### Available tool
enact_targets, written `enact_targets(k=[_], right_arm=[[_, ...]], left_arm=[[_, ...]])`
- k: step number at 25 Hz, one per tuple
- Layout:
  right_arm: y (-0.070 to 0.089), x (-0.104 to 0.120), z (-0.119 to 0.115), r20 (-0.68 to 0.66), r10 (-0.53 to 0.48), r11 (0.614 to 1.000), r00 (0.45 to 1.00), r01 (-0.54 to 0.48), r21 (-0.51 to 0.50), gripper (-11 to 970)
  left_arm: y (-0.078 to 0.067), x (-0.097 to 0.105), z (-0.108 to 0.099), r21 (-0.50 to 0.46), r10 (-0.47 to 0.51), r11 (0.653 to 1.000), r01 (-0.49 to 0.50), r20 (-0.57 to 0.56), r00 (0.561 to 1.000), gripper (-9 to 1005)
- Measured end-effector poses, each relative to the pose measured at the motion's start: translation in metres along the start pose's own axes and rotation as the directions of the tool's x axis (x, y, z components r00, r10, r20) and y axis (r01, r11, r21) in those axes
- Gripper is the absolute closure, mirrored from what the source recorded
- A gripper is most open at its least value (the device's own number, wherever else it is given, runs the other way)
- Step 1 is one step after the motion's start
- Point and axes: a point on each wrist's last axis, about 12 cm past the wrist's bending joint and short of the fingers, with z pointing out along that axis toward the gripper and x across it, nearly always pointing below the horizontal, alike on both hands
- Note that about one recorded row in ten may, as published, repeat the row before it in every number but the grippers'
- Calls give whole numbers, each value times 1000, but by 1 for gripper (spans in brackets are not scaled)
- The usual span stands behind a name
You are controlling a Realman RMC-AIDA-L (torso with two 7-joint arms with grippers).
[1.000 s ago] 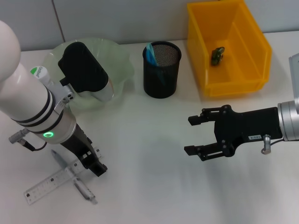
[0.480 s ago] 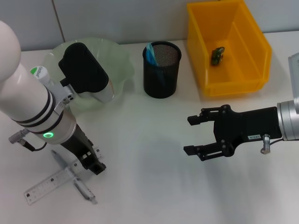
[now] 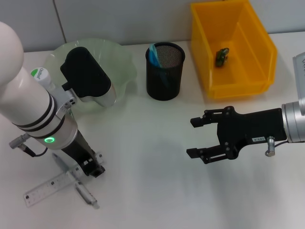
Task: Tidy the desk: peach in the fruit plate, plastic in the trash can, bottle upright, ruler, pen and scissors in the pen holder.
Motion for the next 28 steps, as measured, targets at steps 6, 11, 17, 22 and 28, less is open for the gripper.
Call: enact_targets(k=[6, 11, 17, 22, 28], right_arm=[[0, -1, 0, 2, -2, 1000, 1000, 2, 0, 168], [0, -1, 0, 4, -1, 1000, 1000, 1, 1, 167], [0, 1, -1, 3, 3, 1000, 1000, -3, 6, 167], [1, 2, -2, 3, 7, 1000, 1000, -7, 8, 167], [2, 4, -2, 2, 13, 1000, 1000, -13, 9, 167]], left_arm=[[0, -1, 0, -5, -2, 1000, 2, 2, 1000, 530], [1, -3, -3, -11, -3, 1000, 3, 14, 1000, 599], [5, -6, -24, 42, -68, 997, 64, 102, 992, 599], [6, -8, -50, 140, -115, 987, 83, 241, 964, 599], [5, -9, -66, 206, -124, 977, 51, 358, 925, 599]])
